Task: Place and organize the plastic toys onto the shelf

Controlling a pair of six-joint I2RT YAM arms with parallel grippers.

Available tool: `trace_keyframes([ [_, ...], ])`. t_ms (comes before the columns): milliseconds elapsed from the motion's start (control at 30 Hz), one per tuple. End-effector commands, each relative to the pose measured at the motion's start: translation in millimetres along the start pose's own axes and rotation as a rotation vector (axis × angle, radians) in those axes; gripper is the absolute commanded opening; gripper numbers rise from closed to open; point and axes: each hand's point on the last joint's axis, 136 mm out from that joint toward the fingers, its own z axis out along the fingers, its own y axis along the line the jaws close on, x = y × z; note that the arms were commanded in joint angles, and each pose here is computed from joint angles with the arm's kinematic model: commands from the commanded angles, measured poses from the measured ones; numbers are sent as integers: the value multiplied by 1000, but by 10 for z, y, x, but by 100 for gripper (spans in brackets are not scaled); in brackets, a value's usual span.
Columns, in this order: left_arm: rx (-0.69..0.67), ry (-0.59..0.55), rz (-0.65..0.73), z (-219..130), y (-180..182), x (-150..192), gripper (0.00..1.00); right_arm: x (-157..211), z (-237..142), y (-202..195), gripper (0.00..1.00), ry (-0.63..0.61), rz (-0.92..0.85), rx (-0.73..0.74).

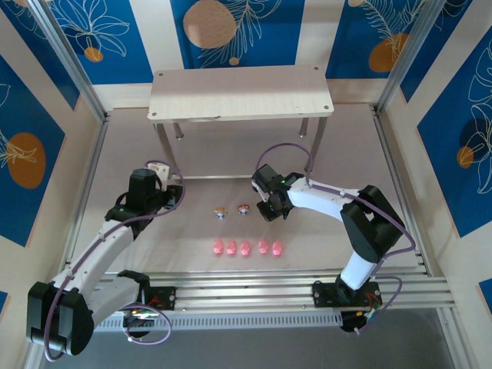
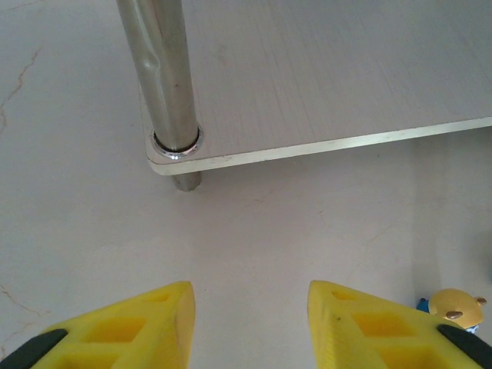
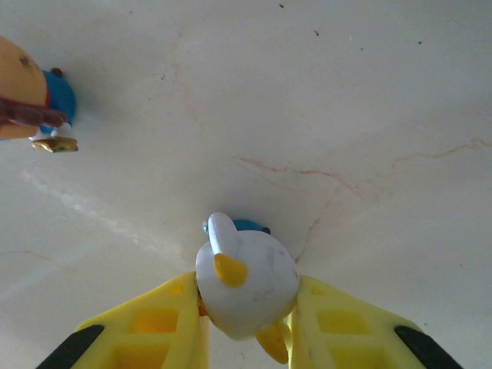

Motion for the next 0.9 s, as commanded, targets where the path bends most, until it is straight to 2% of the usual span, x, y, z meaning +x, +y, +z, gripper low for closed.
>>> trace_keyframes([
  [0,16,-37,25,-50,-60,-166,44,-91,-240,-61,22,-48,-43,50],
  [400,46,-63,22,-115,-126,-320,44,-564,-818,-325,23,-151,-130,132],
  [667,64,-76,17,-154,-163,-379,44,-912,-809,-490,23,-148,-157,160],
  [867,64,-72,24,-171,-165,-380,44,-1002,-673,-533,23,-127,-168,177],
])
